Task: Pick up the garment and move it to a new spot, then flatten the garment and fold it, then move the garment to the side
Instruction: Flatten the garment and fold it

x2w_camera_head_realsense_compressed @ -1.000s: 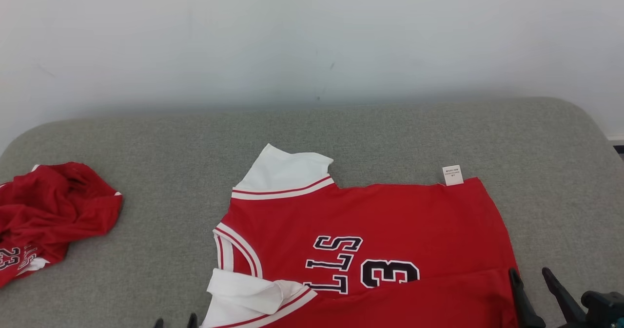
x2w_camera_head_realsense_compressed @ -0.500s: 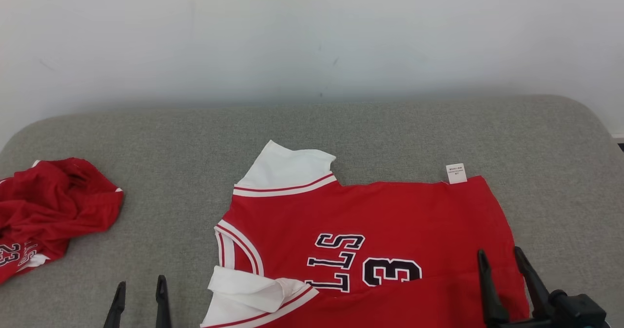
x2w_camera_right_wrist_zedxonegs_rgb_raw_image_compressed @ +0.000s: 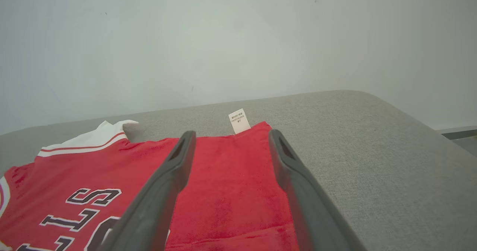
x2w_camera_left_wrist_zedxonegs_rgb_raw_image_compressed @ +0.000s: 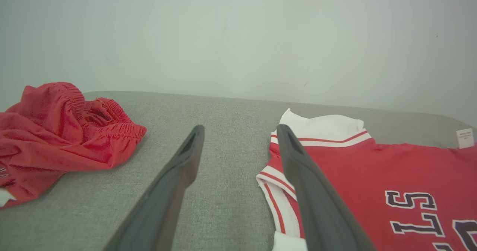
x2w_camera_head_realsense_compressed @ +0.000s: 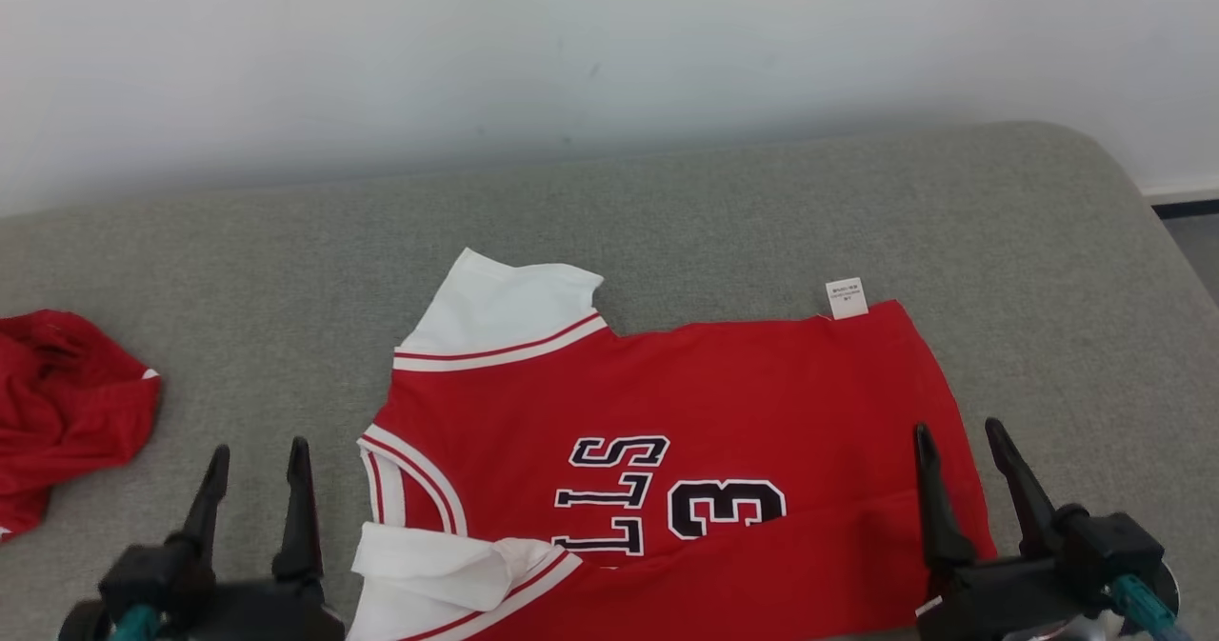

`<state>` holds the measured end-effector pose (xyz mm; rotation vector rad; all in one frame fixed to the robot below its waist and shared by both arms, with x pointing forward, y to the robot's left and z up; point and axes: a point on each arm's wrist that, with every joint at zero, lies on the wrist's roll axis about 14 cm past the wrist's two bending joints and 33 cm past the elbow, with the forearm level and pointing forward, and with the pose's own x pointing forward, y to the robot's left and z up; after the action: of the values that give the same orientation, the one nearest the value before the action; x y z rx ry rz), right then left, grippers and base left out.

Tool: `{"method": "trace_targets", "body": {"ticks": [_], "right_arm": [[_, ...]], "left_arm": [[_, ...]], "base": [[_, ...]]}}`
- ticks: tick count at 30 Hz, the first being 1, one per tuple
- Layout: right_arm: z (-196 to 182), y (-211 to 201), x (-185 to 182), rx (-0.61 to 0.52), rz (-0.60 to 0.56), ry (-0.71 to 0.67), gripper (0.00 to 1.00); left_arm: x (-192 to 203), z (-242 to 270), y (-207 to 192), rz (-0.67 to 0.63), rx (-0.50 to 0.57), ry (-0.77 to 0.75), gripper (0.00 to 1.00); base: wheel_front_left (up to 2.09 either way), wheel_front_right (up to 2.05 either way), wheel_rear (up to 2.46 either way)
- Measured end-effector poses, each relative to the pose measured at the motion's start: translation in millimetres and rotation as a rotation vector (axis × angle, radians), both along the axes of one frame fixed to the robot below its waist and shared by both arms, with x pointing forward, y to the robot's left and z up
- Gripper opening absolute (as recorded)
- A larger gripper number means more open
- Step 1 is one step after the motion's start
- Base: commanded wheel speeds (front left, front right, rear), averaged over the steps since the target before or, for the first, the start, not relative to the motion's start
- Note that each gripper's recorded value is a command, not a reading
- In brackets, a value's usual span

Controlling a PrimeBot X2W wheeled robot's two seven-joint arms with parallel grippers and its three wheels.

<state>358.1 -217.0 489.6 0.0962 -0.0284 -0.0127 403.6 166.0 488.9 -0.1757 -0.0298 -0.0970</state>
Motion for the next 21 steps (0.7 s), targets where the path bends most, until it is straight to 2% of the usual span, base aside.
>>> {"method": "trace_targets", "body": {"ticks": [8, 11, 14, 21], "right_arm": [[14.1, -14.2, 30.1, -0.028, -0.025, -0.034, 1.00], [21.1, -16.6, 47.8, -0.041, -0.025, -0.050, 1.00], [22.7, -18.4, 58.1, -0.049, -0.028, -0.053, 1.00], [12.2, -28.5, 69.3, -0.062, -0.053, -0.021, 1.00]], "left_arm": [[84.6, 26.3, -42.4, -0.210, 0.031, -0.009, 1.00], [123.2, 32.2, -56.6, -0.299, 0.041, 0.068, 1.00], [145.4, 29.4, -65.5, -0.352, 0.063, 0.124, 1.00], [176.8, -10.2, -85.2, -0.437, 0.115, 0.299, 1.00]], "base": [[0.00, 0.00, 0.00], [0.00, 0.00, 0.00], [0.00, 0.00, 0.00], [0.00, 0.00, 0.00]]}}
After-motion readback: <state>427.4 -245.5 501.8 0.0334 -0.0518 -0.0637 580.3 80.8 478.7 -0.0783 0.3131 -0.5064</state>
